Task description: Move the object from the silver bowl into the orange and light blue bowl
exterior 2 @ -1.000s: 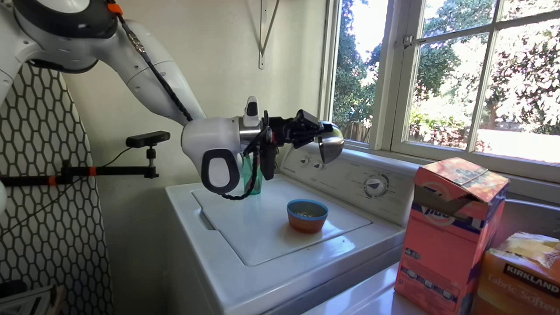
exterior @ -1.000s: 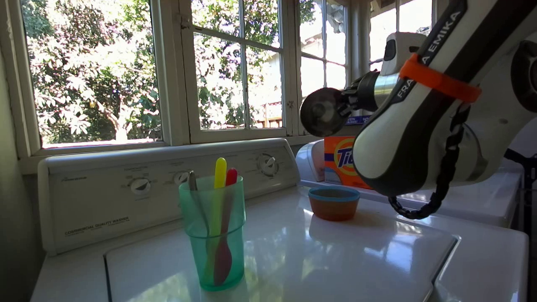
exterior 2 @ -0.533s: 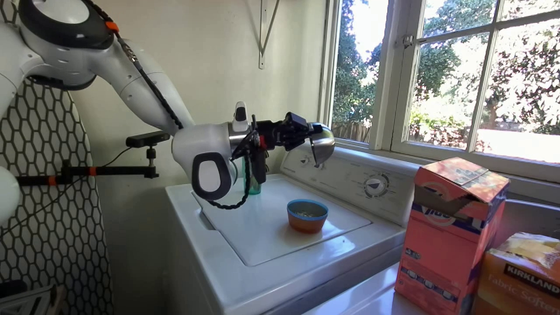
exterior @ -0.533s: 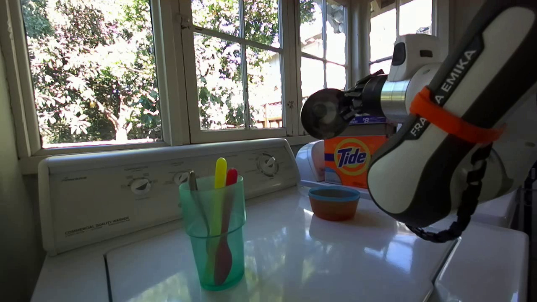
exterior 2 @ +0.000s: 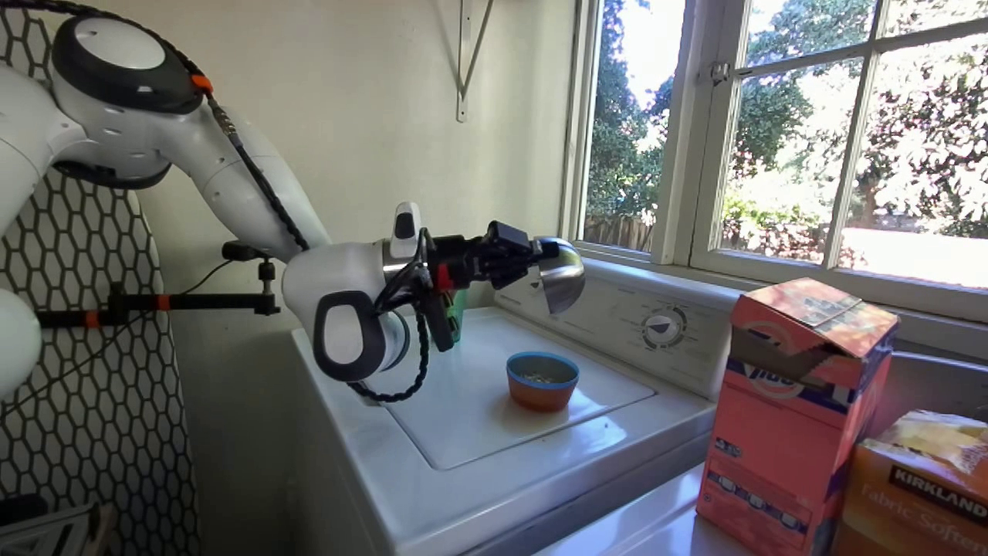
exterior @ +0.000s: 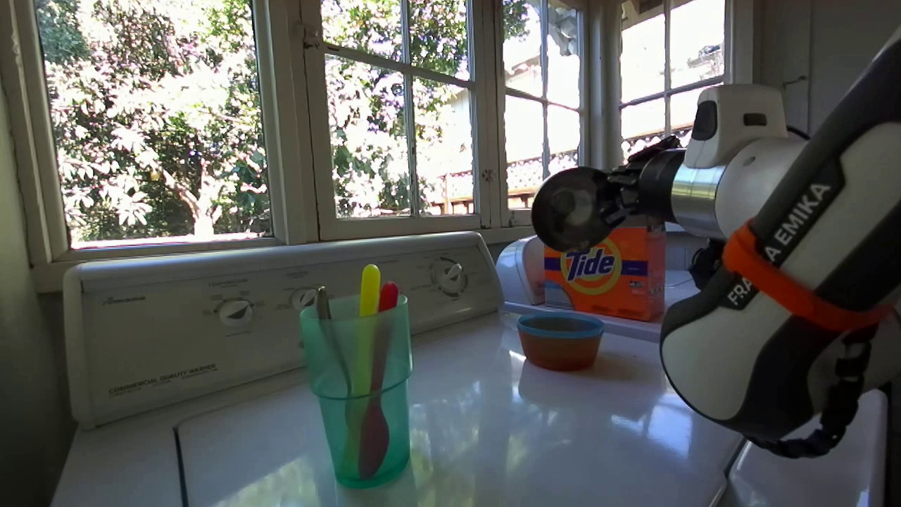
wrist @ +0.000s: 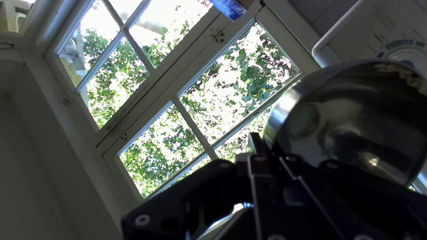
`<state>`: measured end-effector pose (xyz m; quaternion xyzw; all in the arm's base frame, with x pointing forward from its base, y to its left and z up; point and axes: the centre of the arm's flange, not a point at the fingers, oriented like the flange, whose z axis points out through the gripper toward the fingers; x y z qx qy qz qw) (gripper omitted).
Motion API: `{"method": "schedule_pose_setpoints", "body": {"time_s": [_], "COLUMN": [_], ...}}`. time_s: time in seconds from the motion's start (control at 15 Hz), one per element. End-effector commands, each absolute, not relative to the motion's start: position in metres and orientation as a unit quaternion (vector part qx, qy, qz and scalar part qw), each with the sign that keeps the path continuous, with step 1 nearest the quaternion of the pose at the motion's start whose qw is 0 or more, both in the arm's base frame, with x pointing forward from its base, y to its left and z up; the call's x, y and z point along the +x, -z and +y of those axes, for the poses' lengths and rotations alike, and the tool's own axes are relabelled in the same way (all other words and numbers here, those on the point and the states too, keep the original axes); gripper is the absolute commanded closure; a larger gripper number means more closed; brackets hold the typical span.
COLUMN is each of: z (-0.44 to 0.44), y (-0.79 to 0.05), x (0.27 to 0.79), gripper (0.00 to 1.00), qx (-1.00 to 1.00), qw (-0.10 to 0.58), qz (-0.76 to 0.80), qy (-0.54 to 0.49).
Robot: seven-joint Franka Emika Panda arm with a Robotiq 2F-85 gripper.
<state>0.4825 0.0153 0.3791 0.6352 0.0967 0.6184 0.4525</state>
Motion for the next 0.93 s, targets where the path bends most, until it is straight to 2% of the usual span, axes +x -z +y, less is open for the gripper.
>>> {"method": "schedule_pose_setpoints", "body": {"time_s": [0.0, 0.87], "z": [0.004, 0.016], "y": [-0.355, -0.326], "x": [0.478, 0.506], "gripper": [0.99, 0.99], "qx": [0.627, 0.638], "qw": [0.466, 0.457], "qz": [0.099, 0.148], "qy": [-0.616, -0.602]}}
